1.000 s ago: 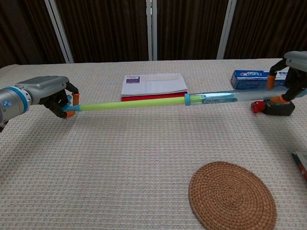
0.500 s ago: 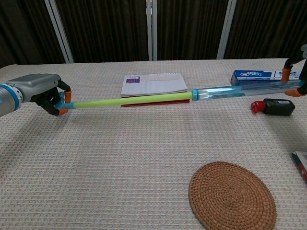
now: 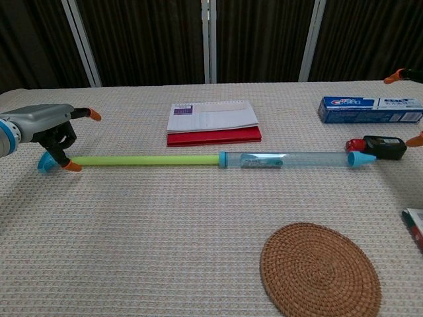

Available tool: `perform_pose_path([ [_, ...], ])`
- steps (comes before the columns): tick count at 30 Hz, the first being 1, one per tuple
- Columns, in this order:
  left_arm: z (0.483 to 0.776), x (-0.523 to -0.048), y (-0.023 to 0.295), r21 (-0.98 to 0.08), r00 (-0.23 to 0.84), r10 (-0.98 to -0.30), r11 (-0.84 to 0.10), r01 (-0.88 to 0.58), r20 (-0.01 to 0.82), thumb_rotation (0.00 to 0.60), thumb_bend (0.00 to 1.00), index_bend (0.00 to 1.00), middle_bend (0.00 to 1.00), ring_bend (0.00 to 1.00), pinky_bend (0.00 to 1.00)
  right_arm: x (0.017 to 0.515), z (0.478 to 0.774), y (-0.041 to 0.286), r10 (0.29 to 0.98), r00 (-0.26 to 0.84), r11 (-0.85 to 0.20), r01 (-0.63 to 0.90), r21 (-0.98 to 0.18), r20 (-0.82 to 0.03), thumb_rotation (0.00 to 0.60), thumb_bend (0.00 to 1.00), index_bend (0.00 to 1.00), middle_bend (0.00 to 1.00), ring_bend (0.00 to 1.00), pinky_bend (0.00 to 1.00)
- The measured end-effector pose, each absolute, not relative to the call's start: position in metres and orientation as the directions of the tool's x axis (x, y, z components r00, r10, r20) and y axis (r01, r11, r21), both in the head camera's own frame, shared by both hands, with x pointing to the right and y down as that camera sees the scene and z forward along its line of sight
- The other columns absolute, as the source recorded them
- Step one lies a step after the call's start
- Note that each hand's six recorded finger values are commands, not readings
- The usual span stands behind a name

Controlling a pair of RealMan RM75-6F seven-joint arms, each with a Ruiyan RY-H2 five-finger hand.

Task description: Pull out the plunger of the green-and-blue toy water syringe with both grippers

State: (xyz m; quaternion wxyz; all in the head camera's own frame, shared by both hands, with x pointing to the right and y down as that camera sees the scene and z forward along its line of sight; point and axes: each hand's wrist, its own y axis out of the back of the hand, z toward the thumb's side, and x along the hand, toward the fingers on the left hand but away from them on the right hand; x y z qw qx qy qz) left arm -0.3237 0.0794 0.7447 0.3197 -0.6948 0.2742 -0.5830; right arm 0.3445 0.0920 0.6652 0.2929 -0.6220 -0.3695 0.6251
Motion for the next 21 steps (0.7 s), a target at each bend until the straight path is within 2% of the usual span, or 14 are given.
perform_pose_path([
  [3, 0.739, -0.326, 0.079, -0.768, 0.174, -0.761, -0.639, -0.032, 0.625, 0.600, 0.00, 0.00, 0.64, 0.67, 0.87, 0.343, 0.660, 0.094, 0.829, -0.040, -0.551, 0.105, -0.828, -0.558, 0.600, 0.00, 0.00, 0.97, 1.00, 1.00],
  [4, 0.737, -0.328, 0.078, -0.770, 0.174, -0.764, -0.636, -0.039, 0.622, 0.600, 0.00, 0.00, 0.57, 0.61, 0.80, 0.344, 0.658, 0.095, 0.831, -0.038, -0.549, 0.109, -0.829, -0.555, 0.600, 0.00, 0.00, 0.92, 0.99, 1.00],
  [5, 0.734, -0.329, 0.078, -0.773, 0.175, -0.767, -0.632, -0.047, 0.617, 0.600, 0.00, 0.00, 0.47, 0.51, 0.68, 0.344, 0.656, 0.096, 0.833, -0.036, -0.545, 0.114, -0.831, -0.552, 0.600, 0.00, 0.00, 0.87, 0.96, 1.00],
  [6, 0.730, -0.331, 0.077, -0.779, 0.175, -0.774, -0.625, -0.058, 0.608, 0.600, 0.00, 0.00, 0.35, 0.40, 0.54, 0.345, 0.652, 0.097, 0.837, -0.032, -0.539, 0.122, -0.833, -0.546, 0.600, 0.00, 0.00, 0.78, 0.90, 0.95],
  [9, 0.715, -0.339, 0.076, -0.799, 0.175, -0.800, -0.594, -0.092, 0.574, 0.600, 0.00, 0.00, 0.06, 0.08, 0.19, 0.348, 0.641, 0.101, 0.852, -0.014, -0.518, 0.132, -0.845, -0.524, 0.600, 0.00, 0.00, 0.44, 0.56, 0.61],
  [11, 0.703, -0.345, 0.077, -0.814, 0.175, -0.818, -0.570, -0.111, 0.548, 0.600, 0.00, 0.00, 0.00, 0.00, 0.06, 0.352, 0.633, 0.104, 0.862, 0.004, -0.503, 0.130, -0.855, -0.507, 0.600, 0.00, 0.00, 0.19, 0.23, 0.31],
  [12, 0.695, -0.350, 0.079, -0.823, 0.173, -0.829, -0.554, -0.123, 0.532, 0.600, 0.00, 0.00, 0.00, 0.00, 0.02, 0.354, 0.627, 0.107, 0.869, 0.019, -0.492, 0.127, -0.861, -0.494, 0.600, 0.00, 0.00, 0.14, 0.17, 0.24],
  [15, 0.672, -0.365, 0.088, -0.844, 0.165, -0.854, -0.516, -0.146, 0.494, 0.600, 0.00, 0.00, 0.00, 0.00, 0.00, 0.364, 0.611, 0.117, 0.886, 0.060, -0.464, 0.110, -0.879, -0.460, 0.600, 0.00, 0.00, 0.01, 0.01, 0.02],
  [16, 0.665, -0.369, 0.092, -0.850, 0.162, -0.860, -0.506, -0.151, 0.483, 0.600, 0.00, 0.00, 0.00, 0.00, 0.00, 0.368, 0.606, 0.120, 0.891, 0.071, -0.454, 0.103, -0.885, -0.449, 0.600, 0.00, 0.00, 0.00, 0.00, 0.00],
  [21, 0.623, -0.392, 0.120, -0.876, 0.140, -0.889, -0.455, -0.161, 0.436, 0.600, 0.00, 0.00, 0.00, 0.00, 0.00, 0.396, 0.577, 0.147, 0.912, 0.106, -0.402, 0.040, -0.915, -0.396, 0.600, 0.00, 0.00, 0.00, 0.00, 0.00],
])
